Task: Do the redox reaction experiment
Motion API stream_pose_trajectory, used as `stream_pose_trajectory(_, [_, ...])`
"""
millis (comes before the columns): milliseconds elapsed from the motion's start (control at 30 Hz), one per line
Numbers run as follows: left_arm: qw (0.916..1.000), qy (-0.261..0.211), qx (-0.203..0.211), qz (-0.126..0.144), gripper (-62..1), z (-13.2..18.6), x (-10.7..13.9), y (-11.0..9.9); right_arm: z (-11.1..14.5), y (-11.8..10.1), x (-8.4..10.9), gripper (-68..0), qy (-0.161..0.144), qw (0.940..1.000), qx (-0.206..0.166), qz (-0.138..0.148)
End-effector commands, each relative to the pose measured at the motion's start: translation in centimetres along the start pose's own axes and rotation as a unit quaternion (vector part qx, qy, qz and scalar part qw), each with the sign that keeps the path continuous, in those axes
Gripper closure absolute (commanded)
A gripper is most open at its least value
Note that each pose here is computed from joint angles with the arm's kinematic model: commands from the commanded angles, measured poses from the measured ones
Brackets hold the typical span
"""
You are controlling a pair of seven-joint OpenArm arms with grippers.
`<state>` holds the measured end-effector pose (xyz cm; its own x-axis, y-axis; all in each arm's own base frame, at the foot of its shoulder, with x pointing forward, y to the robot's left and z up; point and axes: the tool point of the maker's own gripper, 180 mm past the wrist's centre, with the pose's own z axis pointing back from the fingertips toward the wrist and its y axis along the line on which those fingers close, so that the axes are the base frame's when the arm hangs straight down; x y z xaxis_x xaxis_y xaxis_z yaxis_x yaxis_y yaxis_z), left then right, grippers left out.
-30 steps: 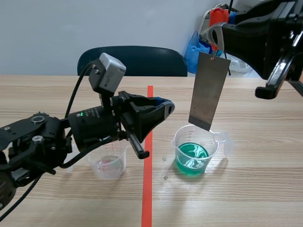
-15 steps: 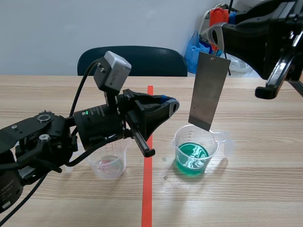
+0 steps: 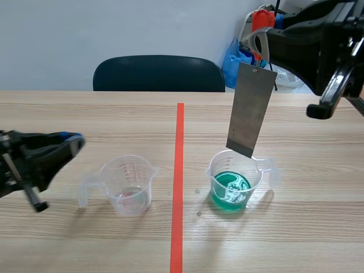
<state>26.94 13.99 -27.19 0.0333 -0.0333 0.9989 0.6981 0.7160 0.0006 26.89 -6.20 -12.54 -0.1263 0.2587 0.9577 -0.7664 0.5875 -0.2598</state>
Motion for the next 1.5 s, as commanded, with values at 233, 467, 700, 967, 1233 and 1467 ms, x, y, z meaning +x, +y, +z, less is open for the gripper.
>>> stream_pose_trajectory(233, [0.9974, 0.016, 0.068, 0.017, -2.7, 11.9, 0.3, -0.3, 0.1, -0.2, 0.9, -0.7, -0.012, 0.9999, -0.001, 0.008])
stream_pose_trajectory(467, [0.9928, 0.049, 0.107, -0.021, -3.6, 20.1, 0.9, -3.6, 0.1, -0.2, 0.9, -0.7, -0.012, 0.9999, -0.001, 0.009])
stream_pose_trajectory(700, [0.9878, 0.07, 0.127, -0.057, -34.5, 23.8, 1.8, -6.1, 0.1, -0.2, 0.9, -0.7, -0.012, 0.9999, -0.001, 0.008])
stream_pose_trajectory(967, [0.9794, 0.06, 0.181, -0.067, -62.3, 24.7, 2.1, -6.0, 0.1, -0.2, 0.9, -0.6, -0.013, 0.9999, -0.001, 0.009])
stream_pose_trajectory(1233, [0.9761, 0.015, 0.201, -0.082, -62.3, 24.9, 3.8, -5.8, 0.1, -0.2, 0.9, -0.7, -0.012, 0.9999, -0.001, 0.009])
stream_pose_trajectory(1467, [0.9762, 0.012, 0.2, -0.083, -62.3, 24.9, 3.9, -5.8, 0.1, -0.2, 0.9, -0.6, -0.012, 0.9999, -0.001, 0.009])
